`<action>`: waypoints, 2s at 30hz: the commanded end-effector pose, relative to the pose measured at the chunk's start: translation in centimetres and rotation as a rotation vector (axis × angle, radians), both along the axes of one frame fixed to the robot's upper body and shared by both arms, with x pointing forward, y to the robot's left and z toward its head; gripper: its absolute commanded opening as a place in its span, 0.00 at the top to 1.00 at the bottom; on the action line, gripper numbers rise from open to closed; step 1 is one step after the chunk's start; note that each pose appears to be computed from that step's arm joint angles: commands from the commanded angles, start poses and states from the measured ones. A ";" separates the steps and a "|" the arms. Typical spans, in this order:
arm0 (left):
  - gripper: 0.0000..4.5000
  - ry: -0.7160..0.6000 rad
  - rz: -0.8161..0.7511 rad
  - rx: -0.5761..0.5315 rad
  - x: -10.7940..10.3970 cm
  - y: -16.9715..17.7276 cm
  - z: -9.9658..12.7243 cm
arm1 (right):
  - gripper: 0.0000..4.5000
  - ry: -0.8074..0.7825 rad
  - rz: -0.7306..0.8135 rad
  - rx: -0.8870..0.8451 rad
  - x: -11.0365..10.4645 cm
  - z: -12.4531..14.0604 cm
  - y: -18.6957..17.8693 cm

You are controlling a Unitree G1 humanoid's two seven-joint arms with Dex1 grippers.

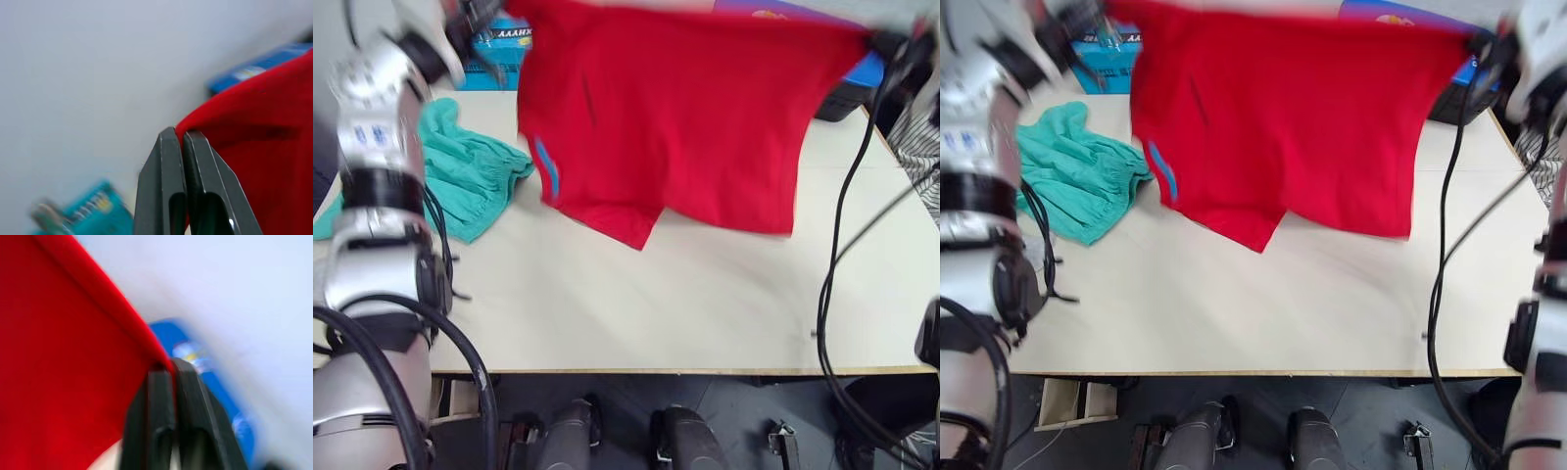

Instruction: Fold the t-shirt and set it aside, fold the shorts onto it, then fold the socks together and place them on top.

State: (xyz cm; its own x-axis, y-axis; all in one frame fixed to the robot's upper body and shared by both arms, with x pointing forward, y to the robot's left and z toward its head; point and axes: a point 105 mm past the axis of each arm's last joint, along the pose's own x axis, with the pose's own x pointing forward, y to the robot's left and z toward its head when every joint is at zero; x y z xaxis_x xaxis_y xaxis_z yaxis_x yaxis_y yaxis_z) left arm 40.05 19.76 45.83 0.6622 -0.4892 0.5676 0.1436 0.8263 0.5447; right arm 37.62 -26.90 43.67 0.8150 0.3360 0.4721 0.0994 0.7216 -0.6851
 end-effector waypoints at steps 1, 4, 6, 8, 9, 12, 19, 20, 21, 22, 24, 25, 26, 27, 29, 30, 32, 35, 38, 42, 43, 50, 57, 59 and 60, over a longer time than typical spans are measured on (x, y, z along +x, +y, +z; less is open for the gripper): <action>1.00 -0.317 0.100 -0.124 -5.2 3.5 7.0 | 1.00 -0.291 -0.089 -0.001 -3.3 5.0 -1.5; 1.00 -0.395 0.049 -0.057 -7.1 3.0 8.2 | 1.00 -0.306 -0.062 -0.054 -3.4 4.4 -1.1; 1.00 -0.392 -0.013 0.015 -7.5 2.6 7.6 | 1.00 -0.276 -0.031 -0.083 -3.1 2.5 -1.0; 1.00 -0.308 -0.134 0.090 -6.8 2.0 5.3 | 1.00 -0.194 -0.001 -0.123 -2.6 -0.6 -1.0; 1.00 -0.239 -0.187 0.154 -6.2 1.7 3.2 | 1.00 -0.151 0.015 -0.151 -2.5 -2.4 -0.8; 1.00 0.001 -0.276 0.390 -5.0 1.2 -4.4 | 1.00 -0.002 0.058 -0.279 -2.9 -7.8 -0.2; 1.00 0.568 -0.319 0.658 -9.4 2.2 -20.9 | 1.00 0.362 0.160 -0.476 -7.5 -18.8 -0.3; 1.00 0.654 -0.317 0.668 -10.3 2.3 -22.8 | 1.00 0.441 0.196 -0.482 -8.5 -20.4 -0.2; 1.00 0.706 -0.335 0.669 -11.3 1.9 -24.2 | 1.00 0.549 0.233 -0.469 -9.4 -22.2 -0.1; 1.00 0.733 -0.345 0.665 -12.0 1.5 -24.9 | 1.00 0.620 0.256 -0.456 -10.1 -23.3 -0.1; 1.00 0.809 -0.376 0.641 -13.2 0.5 -26.2 | 1.00 0.801 0.321 -0.434 -12.0 -26.2 0.2; 1.00 0.849 -0.390 0.635 -13.8 0.1 -26.8 | 1.00 0.863 0.352 -0.425 -12.8 -27.2 0.4; 1.00 0.919 -0.408 0.629 -14.6 -0.2 -27.9 | 1.00 0.923 0.375 -0.415 -13.7 -28.3 0.5; 1.00 0.998 -0.425 0.631 -15.5 -0.4 -29.3 | 1.00 0.988 0.382 -0.398 -14.5 -29.6 0.4; 1.00 1.099 -0.431 0.627 -16.7 -0.5 -30.8 | 1.00 1.050 0.366 -0.381 -15.3 -31.0 0.1; 1.00 1.111 -0.427 0.625 -16.9 -0.6 -31.1 | 1.00 1.076 0.353 -0.376 -15.5 -31.4 -0.1; 1.00 1.118 -0.442 0.575 -17.0 -1.3 -31.4 | 1.00 1.182 0.322 -0.365 -16.6 -32.8 -0.8; 1.00 1.138 -0.466 0.583 -17.4 -2.1 -32.1 | 1.00 1.326 0.264 -0.357 -18.3 -34.4 -2.1; 1.00 1.157 -0.470 0.571 -17.4 -2.2 -32.3 | 1.00 1.399 0.204 -0.361 -19.2 -35.1 -3.2; 1.00 1.177 -0.468 0.566 -17.2 -1.5 -31.9 | 1.00 1.357 0.229 -0.318 -19.2 -34.6 -2.5; 1.00 1.179 -0.472 0.574 -17.1 -1.3 -31.7 | 1.00 1.336 0.249 -0.291 -19.1 -34.3 -2.1; 1.00 1.152 -0.505 0.645 -15.0 -0.8 -30.1 | 1.00 1.323 0.294 -0.211 -19.0 -34.0 -1.5; 1.00 1.121 -0.587 0.776 -11.8 -2.6 -29.4 | 1.00 1.396 0.319 -0.095 -18.8 -34.2 -1.5; 1.00 1.123 -0.620 0.792 -10.9 -3.5 -29.3 | 1.00 1.427 0.323 -0.061 -18.9 -34.3 -1.4; 1.00 1.127 -0.631 0.798 -10.7 -3.7 -29.4 | 1.00 1.433 0.324 -0.052 -19.0 -34.3 -1.4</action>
State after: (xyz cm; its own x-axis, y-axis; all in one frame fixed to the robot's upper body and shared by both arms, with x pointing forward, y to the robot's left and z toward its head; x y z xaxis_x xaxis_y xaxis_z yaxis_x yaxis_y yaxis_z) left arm 29.22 16.06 16.55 0.1476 -0.7855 -0.6010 0.9824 0.0460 0.1812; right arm 18.74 -28.32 8.93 0.4563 0.5731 -0.6807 -0.8325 0.5451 -0.0991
